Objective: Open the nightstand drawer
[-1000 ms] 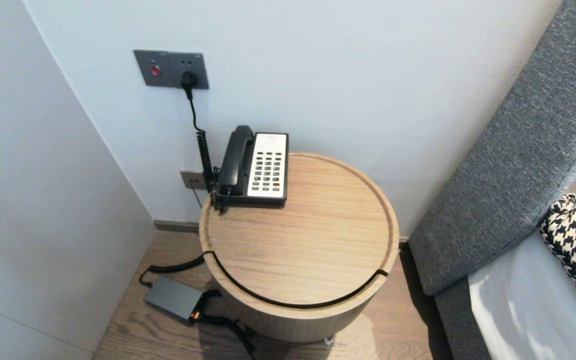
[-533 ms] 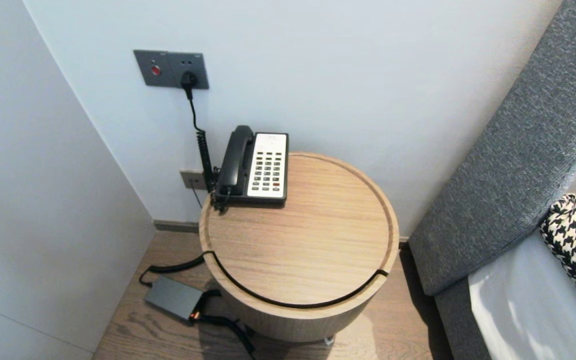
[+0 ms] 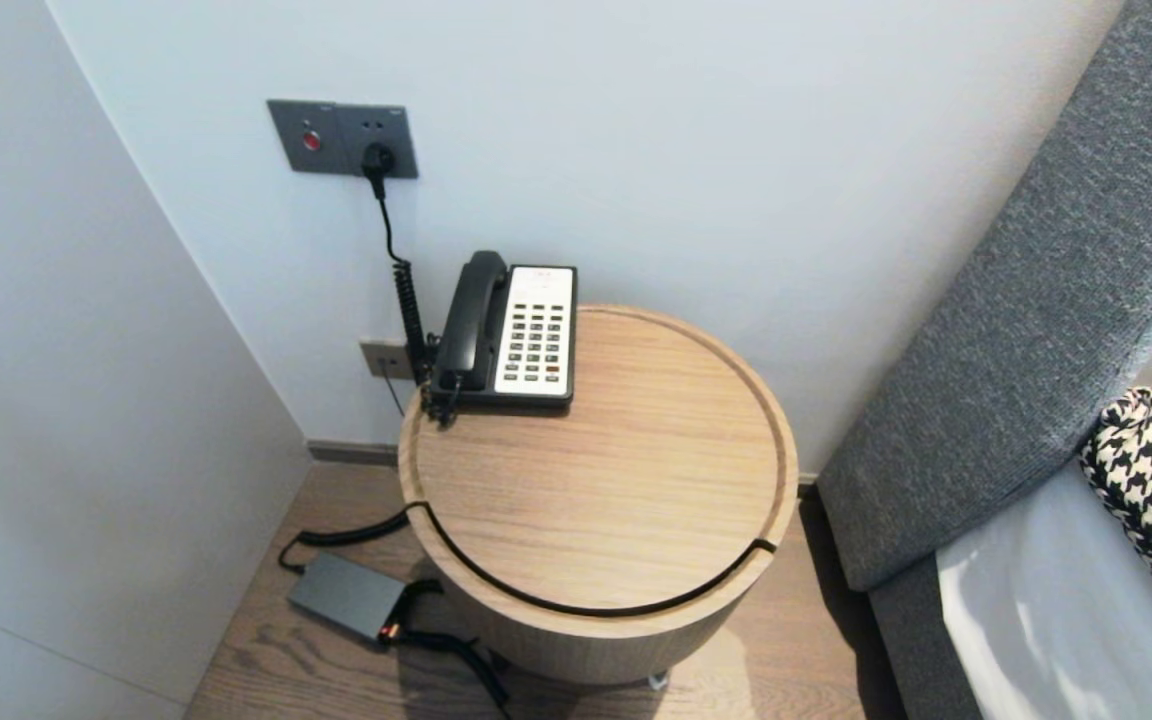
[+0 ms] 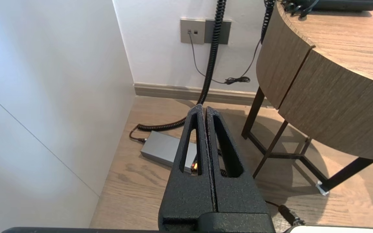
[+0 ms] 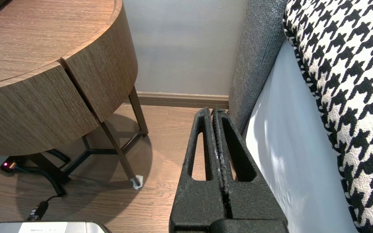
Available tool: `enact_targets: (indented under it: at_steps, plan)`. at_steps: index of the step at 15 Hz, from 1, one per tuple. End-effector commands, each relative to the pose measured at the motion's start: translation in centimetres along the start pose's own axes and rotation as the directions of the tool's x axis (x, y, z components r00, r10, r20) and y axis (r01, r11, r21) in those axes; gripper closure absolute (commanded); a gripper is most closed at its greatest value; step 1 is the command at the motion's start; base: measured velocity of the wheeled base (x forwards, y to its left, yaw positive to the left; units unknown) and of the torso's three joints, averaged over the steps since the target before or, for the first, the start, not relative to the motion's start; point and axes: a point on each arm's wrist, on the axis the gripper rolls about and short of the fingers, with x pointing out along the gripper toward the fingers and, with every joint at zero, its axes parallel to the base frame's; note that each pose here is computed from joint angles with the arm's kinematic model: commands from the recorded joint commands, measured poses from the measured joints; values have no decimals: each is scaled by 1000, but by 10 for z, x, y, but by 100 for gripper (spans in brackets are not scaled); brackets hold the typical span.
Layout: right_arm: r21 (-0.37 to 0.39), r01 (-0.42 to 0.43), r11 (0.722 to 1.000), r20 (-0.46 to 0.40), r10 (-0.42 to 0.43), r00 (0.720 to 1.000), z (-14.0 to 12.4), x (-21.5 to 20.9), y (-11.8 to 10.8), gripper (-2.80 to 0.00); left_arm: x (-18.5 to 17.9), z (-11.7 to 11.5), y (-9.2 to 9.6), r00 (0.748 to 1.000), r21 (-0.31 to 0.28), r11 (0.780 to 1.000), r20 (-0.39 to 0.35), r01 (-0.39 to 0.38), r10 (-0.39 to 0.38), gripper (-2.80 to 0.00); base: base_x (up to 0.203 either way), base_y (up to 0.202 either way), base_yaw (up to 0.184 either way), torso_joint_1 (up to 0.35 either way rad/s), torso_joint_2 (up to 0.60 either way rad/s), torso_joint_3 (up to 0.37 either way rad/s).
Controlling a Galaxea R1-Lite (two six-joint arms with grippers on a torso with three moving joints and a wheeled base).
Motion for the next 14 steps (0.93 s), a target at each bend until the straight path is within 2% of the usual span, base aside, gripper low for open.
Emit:
enact_targets:
  at_steps: [1, 10, 12, 14]
  plan:
    - [0, -1, 1000, -25, 1, 1000, -7, 2, 0, 0, 1, -3, 0, 1000, 0, 1000, -8, -1, 1, 0, 0, 0, 0, 0, 0, 0]
    - [-7, 3, 1000, -5, -3, 1000, -2, 0, 0, 0, 1, -3, 0, 1000, 0, 1000, -8, -1, 1, 0, 0, 0, 0, 0, 0, 0]
    - [-9, -2, 1000, 62, 3, 998, 23, -7, 0, 0, 1, -3, 0, 1000, 0, 1000, -8, -1, 1, 0, 0, 0, 0, 0, 0, 0]
    - [-10, -6, 1000, 94, 7, 996, 55, -14, 0, 0, 1, -3, 0, 1000, 0, 1000, -8, -1, 1, 0, 0, 0, 0, 0, 0, 0]
